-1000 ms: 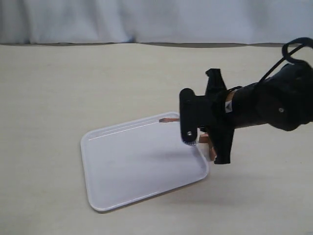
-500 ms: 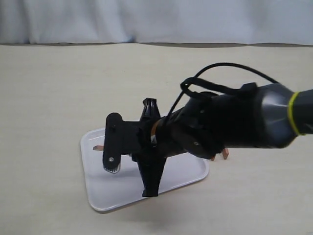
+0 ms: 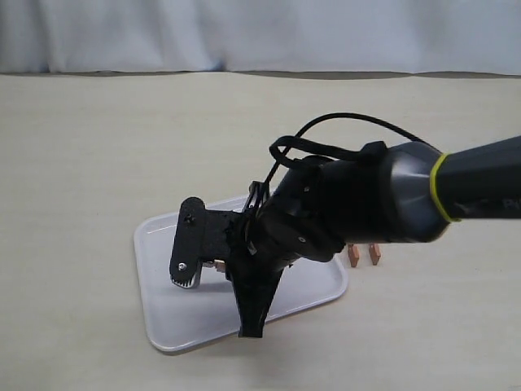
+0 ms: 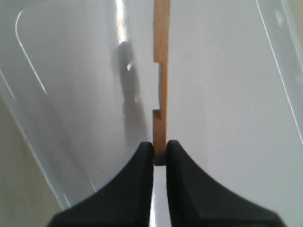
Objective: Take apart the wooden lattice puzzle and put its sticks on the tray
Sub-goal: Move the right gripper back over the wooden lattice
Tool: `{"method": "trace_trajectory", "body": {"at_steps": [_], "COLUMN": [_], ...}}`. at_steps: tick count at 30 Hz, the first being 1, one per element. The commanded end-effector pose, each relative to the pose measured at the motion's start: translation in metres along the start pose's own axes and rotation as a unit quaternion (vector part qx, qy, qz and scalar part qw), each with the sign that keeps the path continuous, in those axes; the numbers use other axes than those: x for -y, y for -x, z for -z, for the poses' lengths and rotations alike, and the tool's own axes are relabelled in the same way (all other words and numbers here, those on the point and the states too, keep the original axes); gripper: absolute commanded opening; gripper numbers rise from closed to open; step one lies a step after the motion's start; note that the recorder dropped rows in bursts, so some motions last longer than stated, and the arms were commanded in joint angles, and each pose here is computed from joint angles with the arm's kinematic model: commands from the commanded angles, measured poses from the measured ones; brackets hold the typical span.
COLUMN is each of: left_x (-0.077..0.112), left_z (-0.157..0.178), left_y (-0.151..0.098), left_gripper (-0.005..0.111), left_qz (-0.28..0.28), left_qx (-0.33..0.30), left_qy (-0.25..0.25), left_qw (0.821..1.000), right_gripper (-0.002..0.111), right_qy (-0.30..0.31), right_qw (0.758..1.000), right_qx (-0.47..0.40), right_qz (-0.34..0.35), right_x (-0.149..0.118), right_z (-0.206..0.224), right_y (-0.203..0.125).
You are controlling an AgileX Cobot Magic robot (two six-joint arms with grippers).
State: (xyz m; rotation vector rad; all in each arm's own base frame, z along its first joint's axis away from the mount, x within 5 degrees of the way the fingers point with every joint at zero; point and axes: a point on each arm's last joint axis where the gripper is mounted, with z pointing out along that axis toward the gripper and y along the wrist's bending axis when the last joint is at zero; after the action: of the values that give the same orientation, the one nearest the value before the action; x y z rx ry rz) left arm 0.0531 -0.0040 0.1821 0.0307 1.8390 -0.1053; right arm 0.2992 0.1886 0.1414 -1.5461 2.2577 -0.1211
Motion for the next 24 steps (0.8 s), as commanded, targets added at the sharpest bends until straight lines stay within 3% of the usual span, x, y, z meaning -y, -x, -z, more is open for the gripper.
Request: {"method": "trace_trajectory", "body": {"at_steps": [1,6,14,19,24], "left_x": [0.0,0.0,0.0,0.0,0.0], "left_z": [0.0,0.0,0.0,0.0,0.0], "left_y": [0.0,0.0,0.0,0.0,0.0], "left_gripper": [0.0,0.0,0.0,0.0,0.0], "left_qz": [0.002,0.002,0.002,0.002,0.002], "left_qx": [0.004,0.004,0.004,0.004,0.004], "left_qy": [-0.001,-0.001,-0.001,-0.001,-0.001], "left_qw": [1.0,1.0,1.0,1.0,1.0], "right_gripper": [0.027,0.049,0.048,0.037,0.037], "right_qy": [-0.001,-0.005,-0.068,-0.082,-0.067], "right_qw": [1.0,1.0,0.996,0.993,0.978], "right_qx": [-0.003,0.0,-0.018,-0.083,-0.165], "right_qz": [0.0,0.002,0.062,-0.014,-0.11], "right_x": [0.001,0.002,0.024,0.06,0.091], "right_z": [0.002,0.008,0.058,0.077,0.074], "right_y": [0.001,0.002,-0.009,-0.055,-0.117]}}
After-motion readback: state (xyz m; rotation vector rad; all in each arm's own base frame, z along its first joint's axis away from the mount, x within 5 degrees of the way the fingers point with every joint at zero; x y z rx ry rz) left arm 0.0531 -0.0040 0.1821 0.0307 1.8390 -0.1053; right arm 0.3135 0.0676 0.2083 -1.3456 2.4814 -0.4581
